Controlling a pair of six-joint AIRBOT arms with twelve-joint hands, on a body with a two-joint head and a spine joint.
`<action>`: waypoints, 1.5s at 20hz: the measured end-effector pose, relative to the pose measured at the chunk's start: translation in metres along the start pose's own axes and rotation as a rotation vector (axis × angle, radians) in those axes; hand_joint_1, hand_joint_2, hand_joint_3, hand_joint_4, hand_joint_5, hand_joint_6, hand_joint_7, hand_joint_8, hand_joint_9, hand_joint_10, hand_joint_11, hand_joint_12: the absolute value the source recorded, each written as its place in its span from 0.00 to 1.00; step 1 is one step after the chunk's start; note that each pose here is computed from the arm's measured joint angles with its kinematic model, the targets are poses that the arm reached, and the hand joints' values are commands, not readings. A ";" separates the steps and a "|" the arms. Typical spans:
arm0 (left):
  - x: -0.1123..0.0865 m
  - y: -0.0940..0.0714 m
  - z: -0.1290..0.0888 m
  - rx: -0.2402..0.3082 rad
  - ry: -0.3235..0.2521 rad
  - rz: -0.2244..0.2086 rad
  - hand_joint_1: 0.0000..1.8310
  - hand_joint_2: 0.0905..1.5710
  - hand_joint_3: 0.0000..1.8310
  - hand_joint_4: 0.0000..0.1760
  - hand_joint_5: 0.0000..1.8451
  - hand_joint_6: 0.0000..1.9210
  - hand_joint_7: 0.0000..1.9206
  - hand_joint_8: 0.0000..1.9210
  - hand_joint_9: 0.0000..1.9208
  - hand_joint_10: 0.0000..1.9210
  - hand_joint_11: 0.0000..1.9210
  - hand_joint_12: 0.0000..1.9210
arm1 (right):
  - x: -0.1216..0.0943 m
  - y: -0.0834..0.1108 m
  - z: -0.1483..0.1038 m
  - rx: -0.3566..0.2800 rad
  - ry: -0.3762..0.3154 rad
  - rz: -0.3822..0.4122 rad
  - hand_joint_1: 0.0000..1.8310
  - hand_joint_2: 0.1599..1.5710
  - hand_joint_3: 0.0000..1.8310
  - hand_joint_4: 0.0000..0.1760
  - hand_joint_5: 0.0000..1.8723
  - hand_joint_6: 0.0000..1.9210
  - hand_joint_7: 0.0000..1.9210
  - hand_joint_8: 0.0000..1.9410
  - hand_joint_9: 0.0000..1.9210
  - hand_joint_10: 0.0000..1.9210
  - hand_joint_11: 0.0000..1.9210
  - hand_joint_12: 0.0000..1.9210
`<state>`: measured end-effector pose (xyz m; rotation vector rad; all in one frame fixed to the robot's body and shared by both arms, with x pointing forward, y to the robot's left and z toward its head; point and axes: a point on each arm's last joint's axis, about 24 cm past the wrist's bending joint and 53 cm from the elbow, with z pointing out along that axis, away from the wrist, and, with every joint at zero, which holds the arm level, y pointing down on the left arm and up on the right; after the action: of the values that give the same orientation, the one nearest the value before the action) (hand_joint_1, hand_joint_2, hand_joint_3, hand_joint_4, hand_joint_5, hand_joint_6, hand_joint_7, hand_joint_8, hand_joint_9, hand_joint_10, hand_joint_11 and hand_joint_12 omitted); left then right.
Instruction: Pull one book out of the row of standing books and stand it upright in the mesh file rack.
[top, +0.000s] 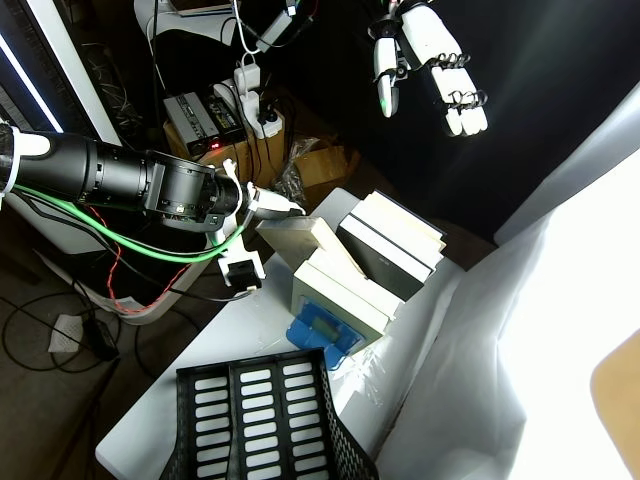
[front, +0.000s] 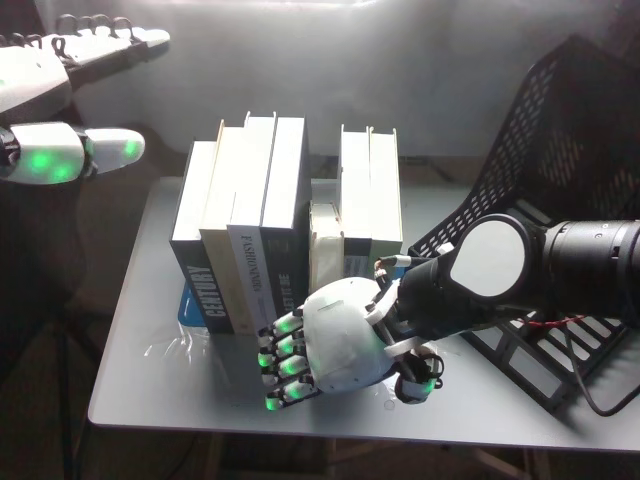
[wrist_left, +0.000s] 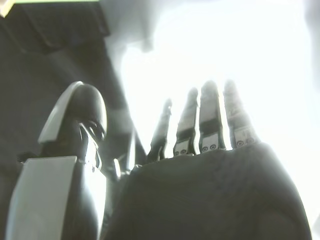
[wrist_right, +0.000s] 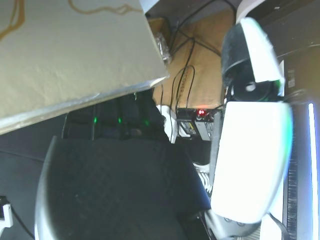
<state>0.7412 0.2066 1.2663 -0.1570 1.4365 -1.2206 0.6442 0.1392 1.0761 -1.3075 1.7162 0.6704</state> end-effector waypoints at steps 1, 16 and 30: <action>-0.002 -0.002 0.002 0.001 -0.003 0.000 0.01 0.91 0.01 0.24 0.00 0.00 0.00 0.00 0.00 0.00 0.00 0.00 | 0.000 0.000 0.000 0.000 0.000 0.000 0.58 0.42 0.18 0.11 0.01 0.00 0.00 0.00 0.00 0.00 0.00 0.01; 0.001 -0.002 0.007 0.003 -0.002 -0.015 0.15 0.89 0.00 0.00 0.01 0.00 0.03 0.02 0.02 0.10 0.00 0.99 | -0.020 -0.003 -0.012 -0.012 -0.034 0.005 0.34 0.57 0.01 0.00 0.00 0.00 0.00 0.00 0.00 0.00 0.00 0.00; 0.000 0.001 0.005 0.002 -0.017 -0.037 0.36 0.86 0.00 0.44 0.07 0.02 0.00 0.00 0.00 0.00 0.00 1.00 | -0.054 -0.003 -0.037 -0.026 -0.081 -0.026 0.31 0.55 0.00 0.00 0.00 0.00 0.00 0.00 0.00 0.00 0.00 0.00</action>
<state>0.7453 0.2046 1.2672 -0.1926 1.4228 -1.2484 0.6407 0.1343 1.1412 -1.3013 1.6277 0.7236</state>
